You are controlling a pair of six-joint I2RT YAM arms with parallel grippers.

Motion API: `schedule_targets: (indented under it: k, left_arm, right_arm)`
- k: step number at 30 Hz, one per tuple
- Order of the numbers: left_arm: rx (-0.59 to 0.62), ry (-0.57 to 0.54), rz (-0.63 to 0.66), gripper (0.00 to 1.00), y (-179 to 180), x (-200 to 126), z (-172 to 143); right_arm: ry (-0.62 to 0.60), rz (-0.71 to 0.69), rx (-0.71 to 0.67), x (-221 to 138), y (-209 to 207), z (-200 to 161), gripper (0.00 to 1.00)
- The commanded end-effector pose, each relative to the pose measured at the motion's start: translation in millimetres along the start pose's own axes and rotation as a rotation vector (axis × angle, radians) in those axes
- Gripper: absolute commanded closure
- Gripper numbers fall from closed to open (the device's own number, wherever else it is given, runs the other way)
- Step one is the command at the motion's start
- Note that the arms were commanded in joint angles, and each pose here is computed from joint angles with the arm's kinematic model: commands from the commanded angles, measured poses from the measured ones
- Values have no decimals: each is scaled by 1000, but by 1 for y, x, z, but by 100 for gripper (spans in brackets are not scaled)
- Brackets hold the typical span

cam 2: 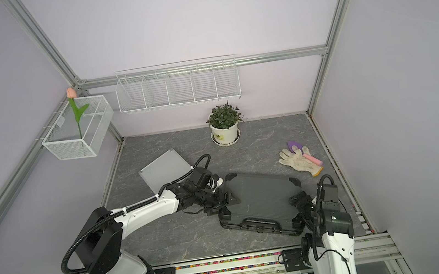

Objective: Open the poker set cases
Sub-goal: Open the case lid on the poker set case.

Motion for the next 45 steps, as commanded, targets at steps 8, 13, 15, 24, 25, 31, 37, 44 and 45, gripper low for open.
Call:
schedule_targets:
  k: [8,13,15,24,25,31,37,44,45]
  left_arm:
    - [94,-26,-185,1,-64,-40,3]
    - [115,-52,-216,1,-77,-54,11]
    - [118,-61,-227,1,-81,-60,15]
    - [156,-95,-270,1,-98,-81,37]
    - [161,-95,-271,1,-99,-82,39]
    - [185,-98,-290,1,-106,-85,50]
    - [208,-108,-307,1,-113,-89,63]
    - [237,-155,-312,1,-121,-95,84]
    - [246,-163,-308,1,-123,-96,87]
  right_arm:
    - [144,131,81,-17,23,-13,12]
    - [157,183,115,-21,32,-12,11]
    - [153,203,125,-23,36,-10,12]
    - [118,325,210,-37,68,8,12]
    - [110,327,213,-38,69,10,11]
    - [73,332,218,-45,79,20,12]
    - [28,327,213,-49,84,31,12]
    - [-27,331,203,-53,96,48,12]
    - [-36,331,200,-54,98,50,12]
Point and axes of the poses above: each gripper's point midway between its finger pads, its own x axis out along the fingers, its own y axis along the line the jaws close on, z = x × y, the point moved 7 cm from there along -x, back along the fingers, and after that the axes turned 2 degrees about x, right-handed, at the moved point
